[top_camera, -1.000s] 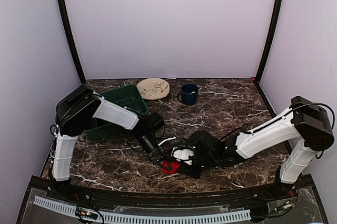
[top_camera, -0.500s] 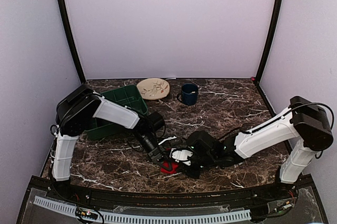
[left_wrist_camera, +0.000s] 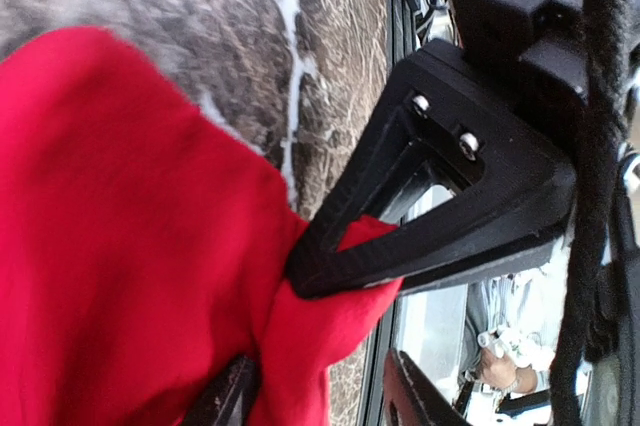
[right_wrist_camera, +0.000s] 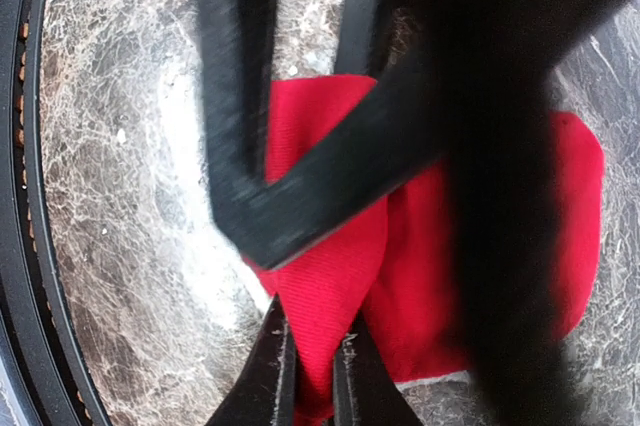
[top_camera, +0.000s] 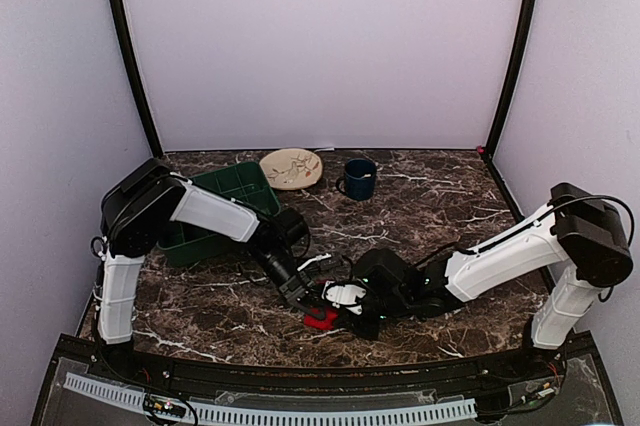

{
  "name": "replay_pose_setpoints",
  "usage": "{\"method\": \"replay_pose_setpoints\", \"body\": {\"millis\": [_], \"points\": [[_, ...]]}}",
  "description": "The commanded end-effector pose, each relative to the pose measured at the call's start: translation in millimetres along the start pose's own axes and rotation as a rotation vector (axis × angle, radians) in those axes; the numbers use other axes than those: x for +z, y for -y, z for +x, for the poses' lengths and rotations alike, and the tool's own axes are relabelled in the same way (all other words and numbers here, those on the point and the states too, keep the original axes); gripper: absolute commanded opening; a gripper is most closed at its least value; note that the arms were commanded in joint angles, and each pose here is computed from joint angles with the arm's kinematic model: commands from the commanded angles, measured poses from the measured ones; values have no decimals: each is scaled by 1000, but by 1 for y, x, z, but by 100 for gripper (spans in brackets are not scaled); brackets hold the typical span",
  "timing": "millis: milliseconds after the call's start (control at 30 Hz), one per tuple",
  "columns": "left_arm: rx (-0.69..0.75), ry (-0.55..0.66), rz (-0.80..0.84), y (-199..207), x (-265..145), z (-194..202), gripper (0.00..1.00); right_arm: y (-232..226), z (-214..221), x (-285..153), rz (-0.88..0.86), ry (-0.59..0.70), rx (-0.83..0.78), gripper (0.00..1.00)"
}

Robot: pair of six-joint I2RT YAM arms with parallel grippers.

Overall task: Roll the socks
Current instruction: Roll the sock at the center of the board.

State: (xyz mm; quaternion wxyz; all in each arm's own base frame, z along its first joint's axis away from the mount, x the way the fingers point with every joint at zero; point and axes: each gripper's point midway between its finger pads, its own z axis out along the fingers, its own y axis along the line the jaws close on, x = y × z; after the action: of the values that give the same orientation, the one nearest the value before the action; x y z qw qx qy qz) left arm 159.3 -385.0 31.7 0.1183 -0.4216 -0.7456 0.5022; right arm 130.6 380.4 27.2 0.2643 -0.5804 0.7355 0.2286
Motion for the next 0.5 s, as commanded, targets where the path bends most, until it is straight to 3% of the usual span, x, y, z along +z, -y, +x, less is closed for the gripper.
{"method": "replay_pose_setpoints", "body": {"millis": [0,200,467], "points": [[-56,9,-158,-44,-14,12,46,-4,-5,1,1,25,-6,2],[-93,-11,-183,-56,-15,22,46,-5,-4,1,-3,27,-1,2],[-81,58,-231,-59,-34,7,46,-7,-1,3,-18,8,0,2]]}}
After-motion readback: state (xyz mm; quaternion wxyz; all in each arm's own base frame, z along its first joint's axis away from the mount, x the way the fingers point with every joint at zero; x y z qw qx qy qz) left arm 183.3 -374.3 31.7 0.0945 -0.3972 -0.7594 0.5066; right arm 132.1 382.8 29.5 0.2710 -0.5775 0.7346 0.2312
